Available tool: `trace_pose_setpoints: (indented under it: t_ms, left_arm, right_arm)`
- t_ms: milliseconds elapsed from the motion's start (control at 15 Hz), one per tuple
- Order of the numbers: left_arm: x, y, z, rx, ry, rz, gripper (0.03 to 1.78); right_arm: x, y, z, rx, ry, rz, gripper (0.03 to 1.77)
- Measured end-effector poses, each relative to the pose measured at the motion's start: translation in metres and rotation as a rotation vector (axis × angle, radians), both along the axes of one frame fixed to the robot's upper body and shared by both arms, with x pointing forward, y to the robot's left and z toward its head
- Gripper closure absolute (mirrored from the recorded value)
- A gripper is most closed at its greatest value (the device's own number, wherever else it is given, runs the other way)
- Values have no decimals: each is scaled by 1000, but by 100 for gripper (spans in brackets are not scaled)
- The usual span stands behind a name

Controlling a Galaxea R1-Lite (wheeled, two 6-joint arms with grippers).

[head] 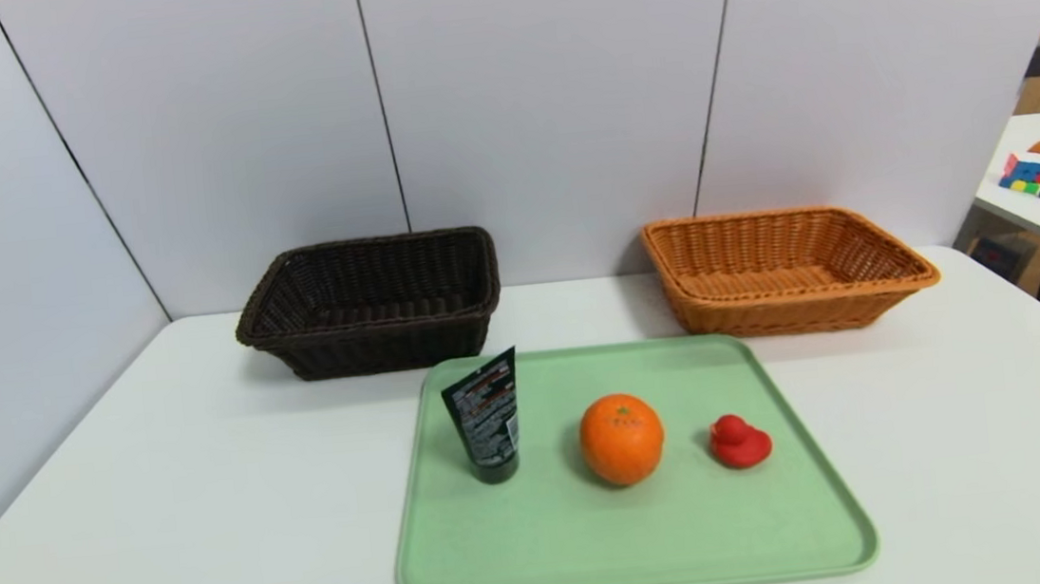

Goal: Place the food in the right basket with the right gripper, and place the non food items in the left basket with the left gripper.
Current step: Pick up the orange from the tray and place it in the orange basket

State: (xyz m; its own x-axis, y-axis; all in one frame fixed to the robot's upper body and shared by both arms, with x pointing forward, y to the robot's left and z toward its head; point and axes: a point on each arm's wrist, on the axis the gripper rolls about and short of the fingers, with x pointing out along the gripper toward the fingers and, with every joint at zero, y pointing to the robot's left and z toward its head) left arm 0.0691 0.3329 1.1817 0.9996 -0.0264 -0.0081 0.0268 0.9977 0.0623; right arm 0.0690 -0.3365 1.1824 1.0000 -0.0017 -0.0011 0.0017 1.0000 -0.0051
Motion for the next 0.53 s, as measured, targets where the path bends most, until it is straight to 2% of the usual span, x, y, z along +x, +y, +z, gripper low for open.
trace_pose_setpoints:
  t_ms: [267,400,533]
  left_arm:
    - [0,0,0,-3,0,0,12]
    - [0,0,0,29,-4,-7,12]
    - [0,0,0,10,-5,-4,12]
  right_arm:
    - [0,0,0,0,-1,0,10]
    - [0,0,0,1,-2,-1,10]
    - [0,0,0,2,-1,-2,10]
